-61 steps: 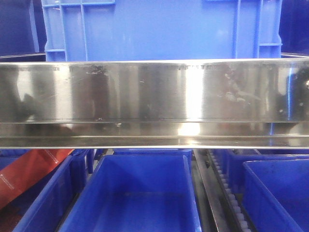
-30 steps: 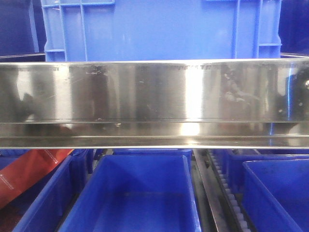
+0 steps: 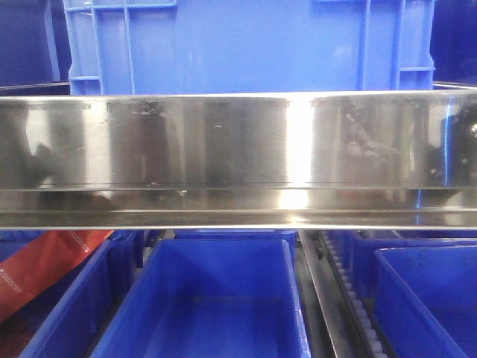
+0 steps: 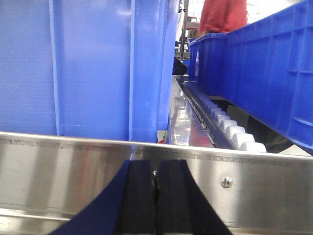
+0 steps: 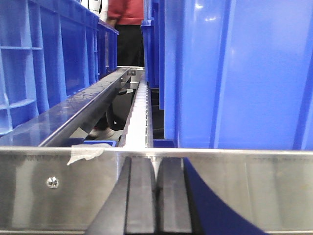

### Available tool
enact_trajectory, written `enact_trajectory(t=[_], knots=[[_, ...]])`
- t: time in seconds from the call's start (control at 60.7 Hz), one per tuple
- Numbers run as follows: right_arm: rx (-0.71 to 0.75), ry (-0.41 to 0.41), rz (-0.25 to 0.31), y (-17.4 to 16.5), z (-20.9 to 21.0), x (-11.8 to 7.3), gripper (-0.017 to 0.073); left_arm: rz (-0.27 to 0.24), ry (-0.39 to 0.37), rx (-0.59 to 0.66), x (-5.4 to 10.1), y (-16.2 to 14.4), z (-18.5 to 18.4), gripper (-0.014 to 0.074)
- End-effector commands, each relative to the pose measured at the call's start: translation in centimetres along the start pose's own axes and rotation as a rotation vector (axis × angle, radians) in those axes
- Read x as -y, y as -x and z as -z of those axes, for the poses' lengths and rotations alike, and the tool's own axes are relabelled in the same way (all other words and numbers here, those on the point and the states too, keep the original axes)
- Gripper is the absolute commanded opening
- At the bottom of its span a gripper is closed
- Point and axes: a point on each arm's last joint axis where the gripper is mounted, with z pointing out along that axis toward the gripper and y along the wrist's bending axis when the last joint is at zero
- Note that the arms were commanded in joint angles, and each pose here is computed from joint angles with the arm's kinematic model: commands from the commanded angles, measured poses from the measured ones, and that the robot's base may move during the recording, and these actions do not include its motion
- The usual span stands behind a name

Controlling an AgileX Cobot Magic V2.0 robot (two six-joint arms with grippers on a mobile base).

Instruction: Place cylindrical capacitor in blue bin on shelf

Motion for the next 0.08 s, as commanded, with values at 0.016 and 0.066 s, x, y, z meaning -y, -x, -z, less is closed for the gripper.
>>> enact_trajectory(t=[0.016, 0.066], knots=[[0.016, -0.003, 0.001, 0.12, 0.03, 0.02, -0.0158, 0.007, 0.000, 0.028, 0.00, 0.29, 0.05, -0.0093], [0.016, -0.003, 0.001, 0.12, 0.03, 0.02, -0.0158, 0.007, 0.000, 0.028, 0.00, 0.29, 0.05, -0.0093]])
